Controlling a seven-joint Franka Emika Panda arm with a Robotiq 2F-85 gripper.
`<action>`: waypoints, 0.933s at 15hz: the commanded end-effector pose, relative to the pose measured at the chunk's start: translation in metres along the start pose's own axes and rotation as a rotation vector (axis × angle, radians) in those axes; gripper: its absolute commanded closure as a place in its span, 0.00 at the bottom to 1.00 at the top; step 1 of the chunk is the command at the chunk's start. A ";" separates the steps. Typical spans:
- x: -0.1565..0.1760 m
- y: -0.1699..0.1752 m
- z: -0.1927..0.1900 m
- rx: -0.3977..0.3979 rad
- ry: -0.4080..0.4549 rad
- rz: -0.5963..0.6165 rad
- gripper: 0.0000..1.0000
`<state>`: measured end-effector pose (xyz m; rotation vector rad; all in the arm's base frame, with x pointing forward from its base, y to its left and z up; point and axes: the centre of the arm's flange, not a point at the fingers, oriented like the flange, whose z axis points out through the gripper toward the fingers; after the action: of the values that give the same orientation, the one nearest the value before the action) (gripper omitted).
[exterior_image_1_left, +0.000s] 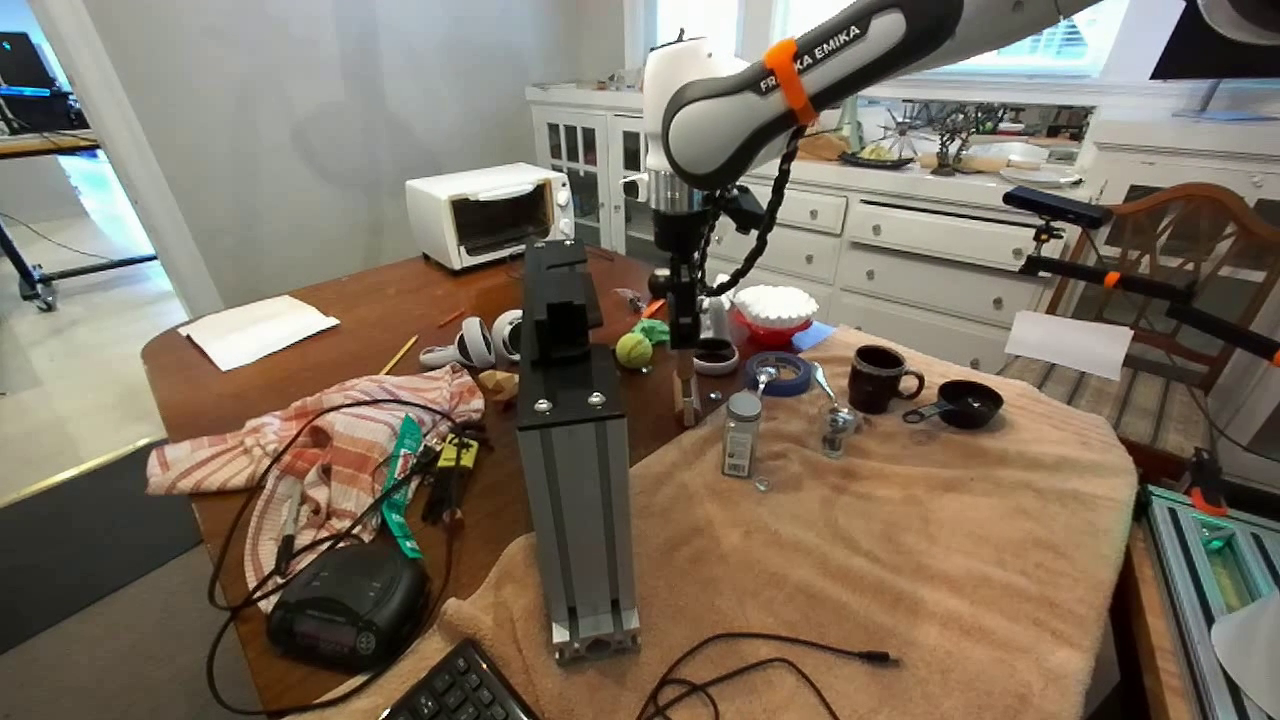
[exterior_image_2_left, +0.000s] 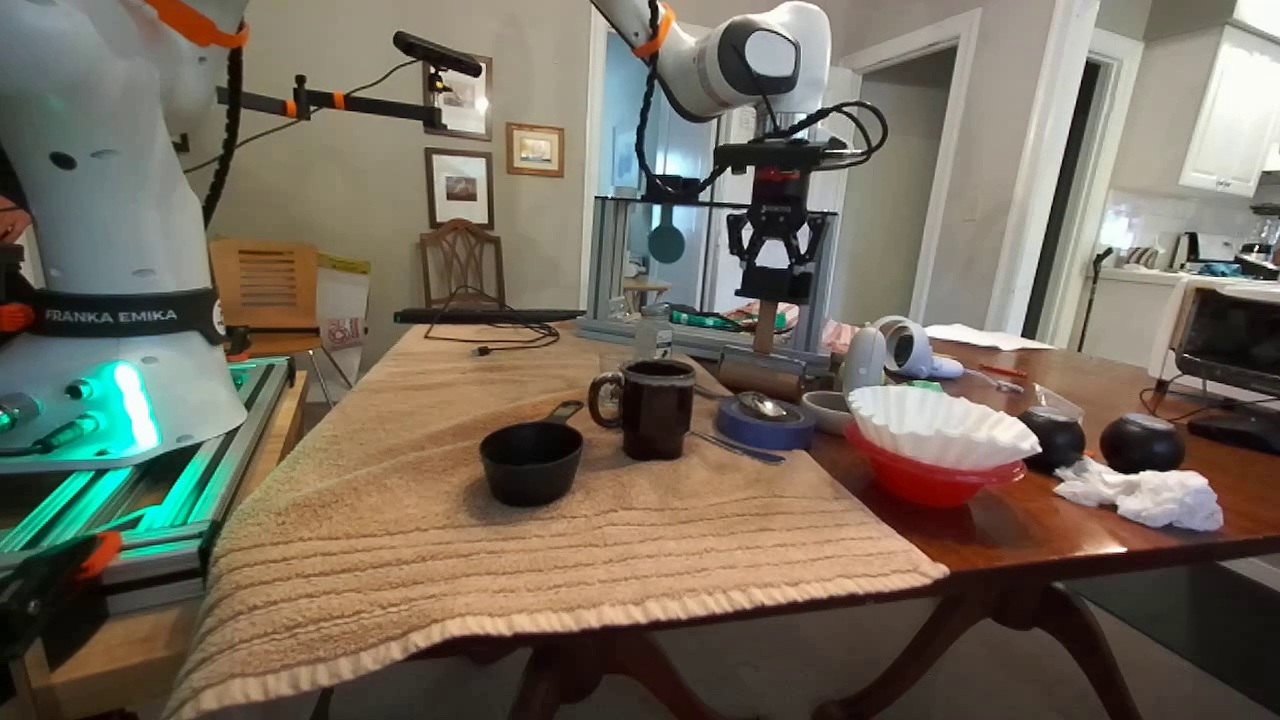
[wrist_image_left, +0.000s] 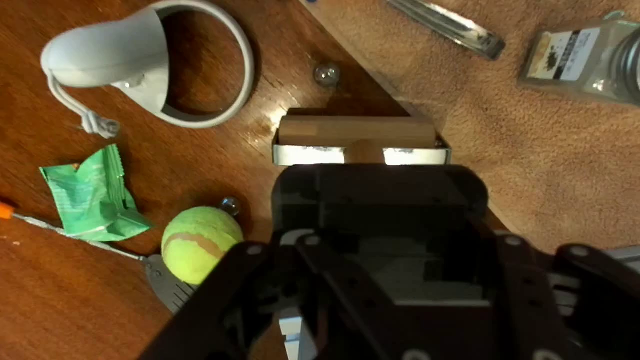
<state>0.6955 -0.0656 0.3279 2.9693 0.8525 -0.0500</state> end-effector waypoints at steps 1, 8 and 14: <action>0.018 0.006 0.010 0.064 0.063 -0.003 0.66; 0.031 0.011 0.009 0.110 0.102 0.016 0.66; 0.036 0.014 0.013 0.118 0.102 0.032 0.67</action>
<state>0.7237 -0.0580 0.3250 3.0840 0.8430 0.0750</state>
